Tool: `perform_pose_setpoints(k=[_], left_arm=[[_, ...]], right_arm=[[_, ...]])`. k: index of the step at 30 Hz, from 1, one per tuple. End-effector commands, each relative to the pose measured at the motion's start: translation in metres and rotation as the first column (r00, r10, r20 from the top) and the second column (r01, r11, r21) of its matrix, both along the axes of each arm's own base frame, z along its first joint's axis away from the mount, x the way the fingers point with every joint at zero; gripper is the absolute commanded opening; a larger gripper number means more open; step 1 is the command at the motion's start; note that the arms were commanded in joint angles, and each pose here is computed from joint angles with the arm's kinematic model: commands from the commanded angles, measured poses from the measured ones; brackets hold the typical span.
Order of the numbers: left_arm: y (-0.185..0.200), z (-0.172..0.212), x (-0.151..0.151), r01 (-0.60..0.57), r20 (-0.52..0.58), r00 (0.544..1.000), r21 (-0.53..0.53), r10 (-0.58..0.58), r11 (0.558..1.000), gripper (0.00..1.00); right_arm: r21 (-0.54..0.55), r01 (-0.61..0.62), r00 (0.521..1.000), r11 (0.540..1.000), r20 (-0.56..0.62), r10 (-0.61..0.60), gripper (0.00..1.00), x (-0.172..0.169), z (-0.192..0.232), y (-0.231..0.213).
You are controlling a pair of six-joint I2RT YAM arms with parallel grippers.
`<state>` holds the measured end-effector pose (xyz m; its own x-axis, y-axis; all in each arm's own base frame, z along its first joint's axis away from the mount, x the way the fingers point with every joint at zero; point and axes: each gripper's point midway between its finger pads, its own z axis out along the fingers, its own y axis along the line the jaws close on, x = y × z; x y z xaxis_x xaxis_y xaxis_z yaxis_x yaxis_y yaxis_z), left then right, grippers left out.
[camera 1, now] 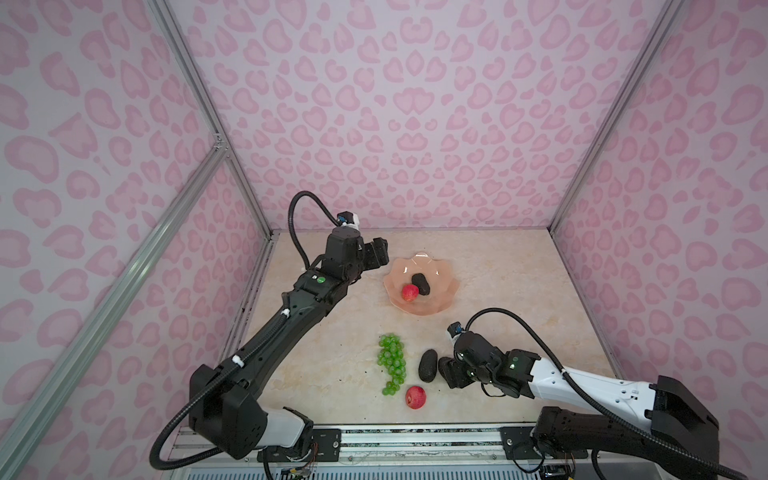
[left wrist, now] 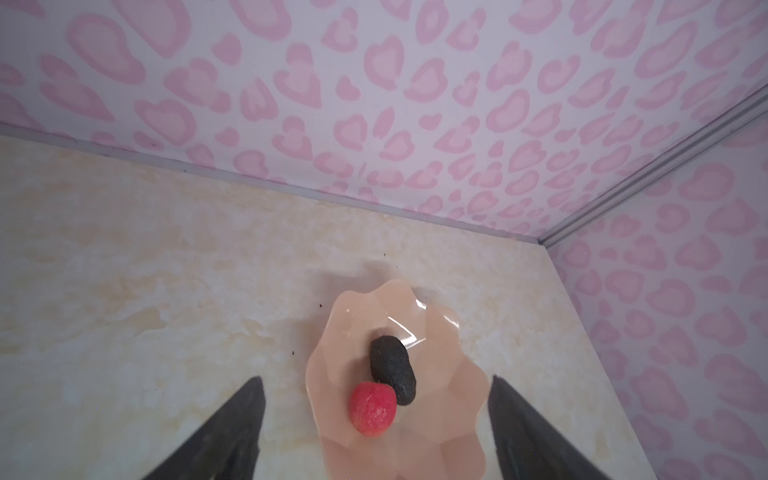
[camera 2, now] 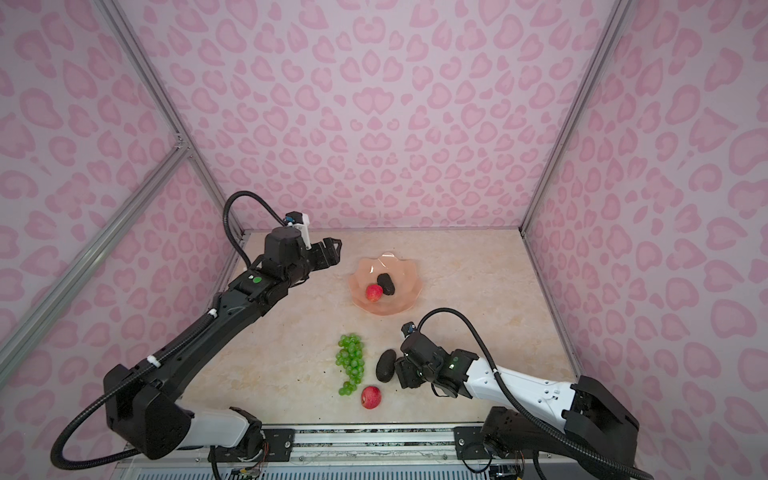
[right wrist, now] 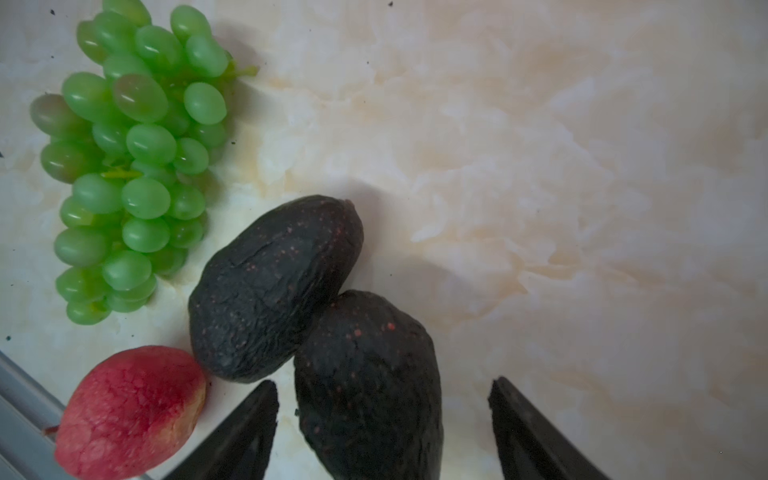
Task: Place and organize the fake fruits in the fruit bowl
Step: 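Grasp a second avocado with the right gripper and place it in the bowl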
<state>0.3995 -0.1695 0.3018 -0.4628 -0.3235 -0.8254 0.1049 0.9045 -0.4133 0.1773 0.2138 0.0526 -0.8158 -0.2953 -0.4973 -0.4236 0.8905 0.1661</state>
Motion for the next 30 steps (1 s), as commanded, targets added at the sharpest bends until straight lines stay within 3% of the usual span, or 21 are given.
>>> perform_pose_setpoints(k=[1,7,11,16,22,26,30], left_arm=[[0.042,0.024,-0.007,-0.143,0.127,0.981,-0.02,0.145,0.989,0.89],[0.08,0.019,-0.029,-0.237,0.129,0.962,-0.05,0.241,0.97,0.91],[0.088,0.013,-0.033,-0.254,0.122,0.958,-0.063,0.26,0.965,0.91],[0.09,0.001,-0.037,-0.251,0.095,0.962,-0.059,0.256,0.966,0.91],[0.092,-0.01,-0.046,-0.243,0.073,0.966,-0.058,0.246,0.968,0.92],[0.094,-0.012,-0.055,-0.235,0.069,0.969,-0.05,0.238,0.971,0.92],[0.098,-0.014,-0.066,-0.222,0.067,0.973,-0.012,0.222,0.975,0.92]], right_arm=[[0.016,0.016,1.0,1.0,-0.005,-0.016,0.71,0.0,-0.006,0.009],[-0.014,0.049,0.999,0.999,-0.006,-0.049,0.41,0.003,-0.01,0.005],[-0.04,0.083,0.996,0.996,0.024,-0.082,0.3,0.005,0.003,-0.007],[-0.009,0.178,0.967,0.984,0.19,-0.173,0.27,0.035,0.058,-0.021],[0.221,0.313,0.897,0.924,0.25,-0.364,0.26,0.118,0.119,-0.025],[0.222,0.349,0.873,0.91,0.277,-0.402,0.26,0.175,0.134,-0.017],[0.181,0.338,0.898,0.924,0.232,-0.374,0.26,0.219,0.121,0.002]])
